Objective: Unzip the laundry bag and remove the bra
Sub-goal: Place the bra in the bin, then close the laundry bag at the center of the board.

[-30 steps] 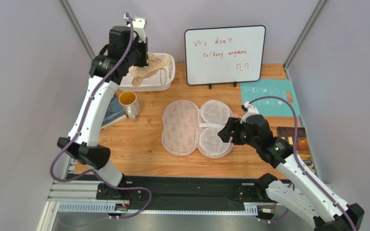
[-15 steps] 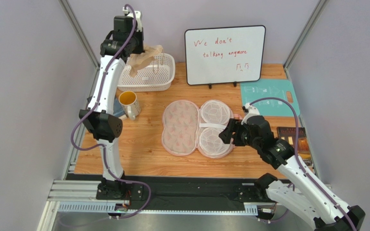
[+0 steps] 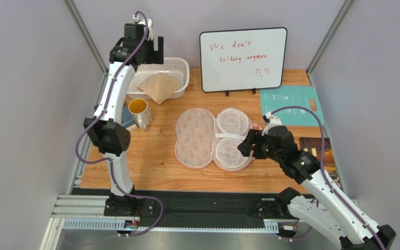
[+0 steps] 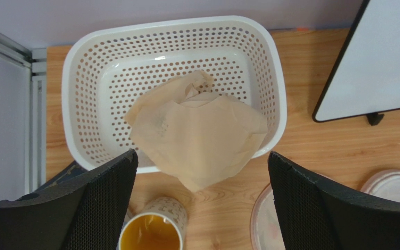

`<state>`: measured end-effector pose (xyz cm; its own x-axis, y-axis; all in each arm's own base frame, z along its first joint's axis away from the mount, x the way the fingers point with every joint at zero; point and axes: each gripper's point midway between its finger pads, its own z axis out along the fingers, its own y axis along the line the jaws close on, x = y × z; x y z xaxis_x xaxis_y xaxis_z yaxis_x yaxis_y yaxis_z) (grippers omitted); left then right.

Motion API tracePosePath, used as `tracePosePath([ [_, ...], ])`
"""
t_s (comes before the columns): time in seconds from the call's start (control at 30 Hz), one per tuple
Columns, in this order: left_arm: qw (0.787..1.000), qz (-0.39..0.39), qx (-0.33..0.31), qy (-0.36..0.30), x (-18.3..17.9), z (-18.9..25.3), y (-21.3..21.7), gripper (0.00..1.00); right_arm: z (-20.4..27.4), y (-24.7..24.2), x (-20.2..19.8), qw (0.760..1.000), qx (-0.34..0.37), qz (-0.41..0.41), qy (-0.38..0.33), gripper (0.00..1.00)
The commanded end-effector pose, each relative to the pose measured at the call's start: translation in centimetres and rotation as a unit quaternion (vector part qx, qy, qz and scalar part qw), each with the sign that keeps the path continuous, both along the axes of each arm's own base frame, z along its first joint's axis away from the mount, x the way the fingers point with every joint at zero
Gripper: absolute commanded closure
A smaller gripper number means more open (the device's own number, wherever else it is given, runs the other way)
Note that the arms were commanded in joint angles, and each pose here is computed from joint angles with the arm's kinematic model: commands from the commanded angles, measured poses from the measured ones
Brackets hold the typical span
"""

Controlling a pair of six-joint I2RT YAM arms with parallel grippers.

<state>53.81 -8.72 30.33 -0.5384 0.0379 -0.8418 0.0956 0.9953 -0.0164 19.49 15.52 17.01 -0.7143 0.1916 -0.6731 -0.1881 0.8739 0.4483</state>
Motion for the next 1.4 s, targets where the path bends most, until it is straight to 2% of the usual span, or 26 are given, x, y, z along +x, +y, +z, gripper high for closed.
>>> tracePosePath([
  [0.0, 0.992, 0.002, -0.023, -0.125, -5.5, 11.9, 0.7, 0.0, 1.8, 0.0, 0.4, 1.0, 0.003, 0.002, -0.022, 0.29],
  [0.17, 0.987, -0.035, -0.036, -0.153, -10.0, 14.2, -0.7, 0.0, 1.9, -0.4, 0.7, 1.0, -0.002, -0.012, -0.027, 0.29],
  [0.27, 0.988, -0.052, -0.029, -0.145, -10.4, 13.0, -1.2, 0.0, 2.0, -0.4, 0.6, 1.0, 0.0, -0.012, -0.026, 0.29],
  [0.4, 0.998, -0.042, -0.03, -0.042, -10.9, 6.3, -1.2, 0.01, 1.9, -0.6, 0.4, 1.0, 0.005, -0.017, -0.025, 0.29],
  [0.47, 0.998, -0.045, -0.032, -0.03, -11.2, 4.5, -1.7, 0.02, 1.9, -0.6, 0.4, 0.999, 0.005, -0.017, -0.027, 0.29],
  [0.5, 0.999, -0.047, -0.026, -0.001, -11.5, 1.7, -1.9, 0.02, 1.9, -0.6, 0.3, 0.999, 0.004, -0.016, -0.027, 0.29],
  [0.63, 0.996, -0.064, -0.028, 0.05, -13.0, -2.9, -3.7, 0.05, 1.6, -0.8, 0.4, 0.999, 0.0, -0.02, -0.025, 0.29],
  [0.73, 0.994, -0.091, -0.036, 0.054, -14.6, -4.8, -5.9, 0.06, 0.6, -1.2, 0.6, 0.999, -0.011, -0.034, -0.014, 0.27],
  [0.77, 0.993, -0.108, -0.046, 0.03, -15.3, -3.7, -7.2, 0.06, 0.2, -1.2, 0.7, 0.999, -0.014, -0.036, -0.01, 0.27],
  [0.87, 0.988, -0.142, -0.047, 0.025, -18.1, -4.1, -9.6, 0.06, -1.5, -1.4, 1.1, 0.999, -0.022, -0.049, 0.009, 0.27],
  [1.07, 0.98, -0.187, -0.061, 0.029, -23.3, -5.7, -12.3, 0.06, -4.2, -2.8, 2.9, 0.994, -0.025, -0.095, 0.039, 0.27],
  [1.1, 0.979, -0.188, -0.064, 0.045, -24.3, -7.2, -12.3, 0.06, -4.7, -3.1, 3.1, 0.994, -0.029, -0.1, 0.045, 0.27],
  [1.17, 0.977, -0.194, -0.08, 0.034, -25.6, -7.0, -12.5, 0.06, -5.1, -3.9, 3.7, 0.992, -0.036, -0.113, 0.052, 0.27],
  [1.2, 0.977, -0.193, -0.079, 0.047, -26.4, -8.5, -12.2, 0.06, -5.3, -4.1, 3.9, 0.991, -0.038, -0.116, 0.054, 0.27],
  [1.37, 0.973, -0.197, -0.105, 0.059, -29.1, -10.5, -11.8, 0.06, -7.3, -4.7, 4.0, 0.988, -0.054, -0.122, 0.083, 0.27],
])
